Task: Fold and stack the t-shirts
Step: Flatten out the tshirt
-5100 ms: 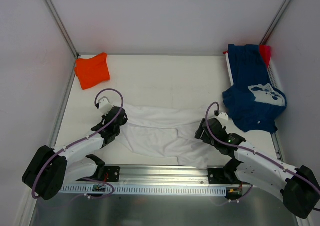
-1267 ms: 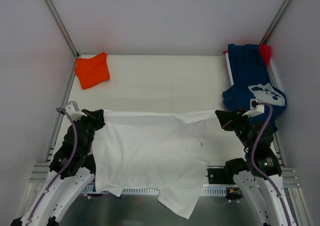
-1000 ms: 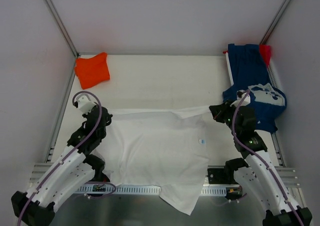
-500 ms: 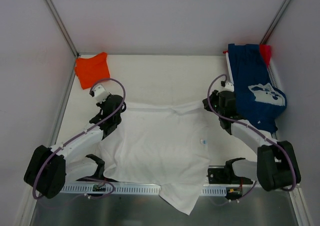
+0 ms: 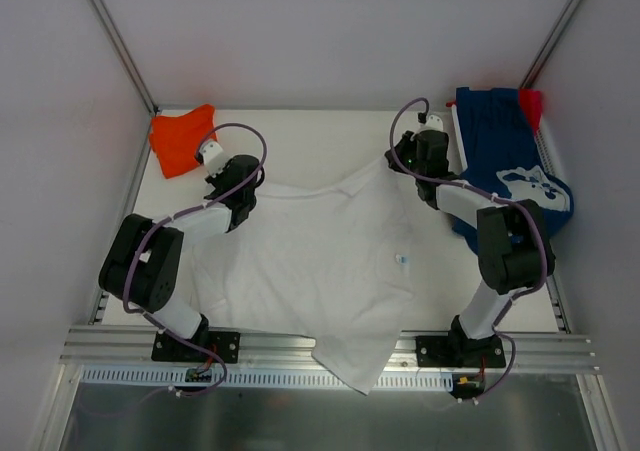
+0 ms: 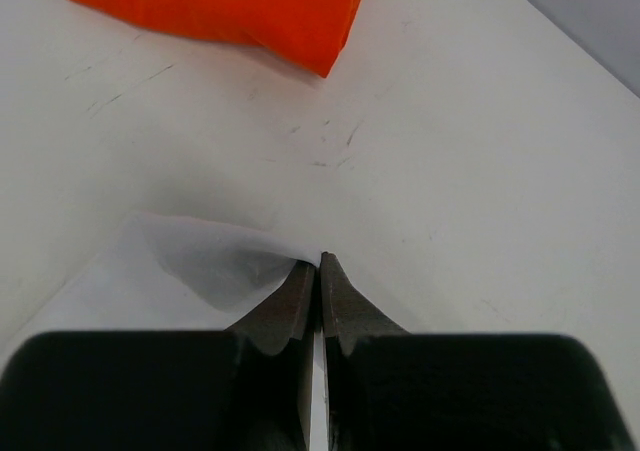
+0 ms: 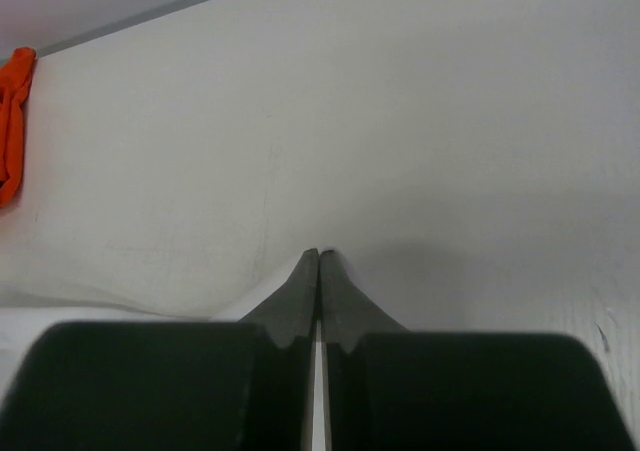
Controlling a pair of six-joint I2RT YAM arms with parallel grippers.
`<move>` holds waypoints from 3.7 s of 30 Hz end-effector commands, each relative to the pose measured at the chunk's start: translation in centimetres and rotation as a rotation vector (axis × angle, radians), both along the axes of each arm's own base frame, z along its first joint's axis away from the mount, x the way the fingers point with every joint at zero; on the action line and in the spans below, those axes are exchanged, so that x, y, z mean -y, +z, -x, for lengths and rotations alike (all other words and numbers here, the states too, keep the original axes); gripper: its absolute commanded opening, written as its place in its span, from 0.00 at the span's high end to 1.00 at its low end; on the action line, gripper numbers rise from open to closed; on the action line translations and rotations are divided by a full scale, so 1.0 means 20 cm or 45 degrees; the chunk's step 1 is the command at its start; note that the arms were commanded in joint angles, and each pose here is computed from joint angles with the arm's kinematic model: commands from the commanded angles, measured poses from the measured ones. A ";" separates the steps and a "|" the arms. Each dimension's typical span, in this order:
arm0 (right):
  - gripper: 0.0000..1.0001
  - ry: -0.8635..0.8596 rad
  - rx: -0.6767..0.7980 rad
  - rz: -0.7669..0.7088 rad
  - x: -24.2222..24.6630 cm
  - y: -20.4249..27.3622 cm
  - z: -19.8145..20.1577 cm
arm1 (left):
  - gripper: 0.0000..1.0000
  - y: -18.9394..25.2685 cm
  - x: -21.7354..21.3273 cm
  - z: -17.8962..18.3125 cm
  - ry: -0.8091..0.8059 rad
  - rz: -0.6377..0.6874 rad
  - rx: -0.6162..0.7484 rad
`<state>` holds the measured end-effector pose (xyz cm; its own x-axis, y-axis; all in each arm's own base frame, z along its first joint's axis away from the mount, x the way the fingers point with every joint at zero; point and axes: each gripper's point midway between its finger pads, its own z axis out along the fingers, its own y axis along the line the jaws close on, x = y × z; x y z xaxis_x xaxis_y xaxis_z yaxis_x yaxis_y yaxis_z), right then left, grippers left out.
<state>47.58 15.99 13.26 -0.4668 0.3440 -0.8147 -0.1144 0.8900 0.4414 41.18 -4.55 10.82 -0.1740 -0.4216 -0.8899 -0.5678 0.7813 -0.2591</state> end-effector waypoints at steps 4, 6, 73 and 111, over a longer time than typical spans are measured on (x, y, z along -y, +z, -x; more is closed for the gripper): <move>1.00 0.065 0.054 -0.040 -0.10 -0.02 -0.21 | 1.00 0.01 -0.03 -0.18 0.041 0.051 0.049; 1.00 0.073 0.074 -0.060 -0.13 -0.01 -0.26 | 1.00 -0.03 -0.06 -0.21 0.067 0.065 0.038; 0.99 0.245 -0.206 -0.030 -0.59 0.09 -0.15 | 0.07 -0.19 0.26 -0.16 -0.869 0.394 -0.212; 1.00 0.017 -0.387 -0.147 -0.45 -0.28 -0.12 | 0.08 -0.18 0.26 -0.14 -0.879 0.391 -0.177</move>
